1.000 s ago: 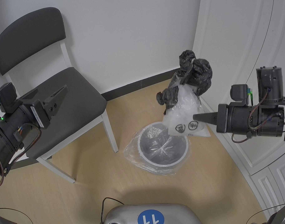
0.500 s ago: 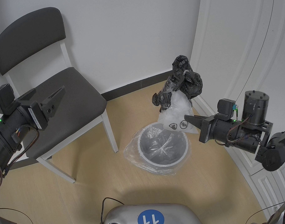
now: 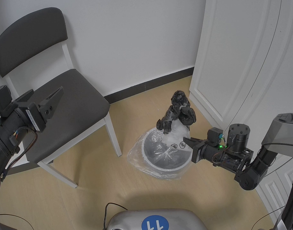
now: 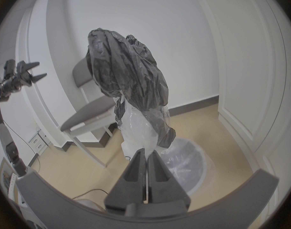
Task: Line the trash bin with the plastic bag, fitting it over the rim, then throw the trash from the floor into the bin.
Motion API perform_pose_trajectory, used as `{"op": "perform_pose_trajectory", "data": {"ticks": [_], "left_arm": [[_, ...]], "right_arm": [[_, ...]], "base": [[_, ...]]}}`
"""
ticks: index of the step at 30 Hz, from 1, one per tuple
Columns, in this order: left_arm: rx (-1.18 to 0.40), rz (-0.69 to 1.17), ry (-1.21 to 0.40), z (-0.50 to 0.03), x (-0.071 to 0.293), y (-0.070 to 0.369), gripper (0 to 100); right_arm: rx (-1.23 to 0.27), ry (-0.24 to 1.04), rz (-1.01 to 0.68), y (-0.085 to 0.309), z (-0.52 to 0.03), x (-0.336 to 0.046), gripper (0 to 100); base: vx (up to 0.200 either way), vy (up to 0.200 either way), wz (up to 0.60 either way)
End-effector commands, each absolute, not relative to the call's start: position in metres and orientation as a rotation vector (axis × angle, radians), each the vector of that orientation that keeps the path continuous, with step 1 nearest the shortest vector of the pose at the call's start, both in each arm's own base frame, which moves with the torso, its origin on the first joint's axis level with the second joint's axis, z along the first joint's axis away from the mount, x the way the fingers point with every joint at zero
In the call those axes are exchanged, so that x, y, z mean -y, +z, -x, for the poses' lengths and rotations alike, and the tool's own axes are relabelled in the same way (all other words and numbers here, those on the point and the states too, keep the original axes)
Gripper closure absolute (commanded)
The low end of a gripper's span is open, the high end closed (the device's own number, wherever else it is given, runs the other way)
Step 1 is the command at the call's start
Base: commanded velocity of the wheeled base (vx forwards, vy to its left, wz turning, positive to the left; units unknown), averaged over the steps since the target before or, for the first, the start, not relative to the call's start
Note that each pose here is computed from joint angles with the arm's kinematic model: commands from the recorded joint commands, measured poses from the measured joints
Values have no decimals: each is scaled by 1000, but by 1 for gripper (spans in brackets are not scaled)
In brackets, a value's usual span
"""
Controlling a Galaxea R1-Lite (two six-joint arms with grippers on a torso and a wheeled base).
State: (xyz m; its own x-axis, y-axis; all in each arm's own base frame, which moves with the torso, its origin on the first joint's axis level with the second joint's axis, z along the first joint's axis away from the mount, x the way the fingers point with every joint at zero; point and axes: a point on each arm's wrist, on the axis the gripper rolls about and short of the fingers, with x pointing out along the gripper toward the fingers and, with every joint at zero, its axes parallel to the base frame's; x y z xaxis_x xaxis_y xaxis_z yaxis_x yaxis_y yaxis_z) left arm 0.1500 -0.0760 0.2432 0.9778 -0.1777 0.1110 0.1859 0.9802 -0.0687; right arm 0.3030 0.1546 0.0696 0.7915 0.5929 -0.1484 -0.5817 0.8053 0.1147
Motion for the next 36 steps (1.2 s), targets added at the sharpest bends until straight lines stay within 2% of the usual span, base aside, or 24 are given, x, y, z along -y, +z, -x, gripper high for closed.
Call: {"op": "perform_pose_trajectory", "data": {"ticks": [1, 12, 36], "left_arm": [[111, 80, -166, -150, 73, 244, 0], [112, 79, -164, -150, 72, 244, 0], [109, 78, -164, -149, 72, 243, 0]], "right_arm": [[-295, 615, -45, 28, -310, -154, 100], [-346, 597, -41, -5, -326, -156, 100], [-320, 569, -51, -38, -347, -152, 100]], "base": [[0, 0, 0], [0, 0, 0], [0, 0, 0]]}}
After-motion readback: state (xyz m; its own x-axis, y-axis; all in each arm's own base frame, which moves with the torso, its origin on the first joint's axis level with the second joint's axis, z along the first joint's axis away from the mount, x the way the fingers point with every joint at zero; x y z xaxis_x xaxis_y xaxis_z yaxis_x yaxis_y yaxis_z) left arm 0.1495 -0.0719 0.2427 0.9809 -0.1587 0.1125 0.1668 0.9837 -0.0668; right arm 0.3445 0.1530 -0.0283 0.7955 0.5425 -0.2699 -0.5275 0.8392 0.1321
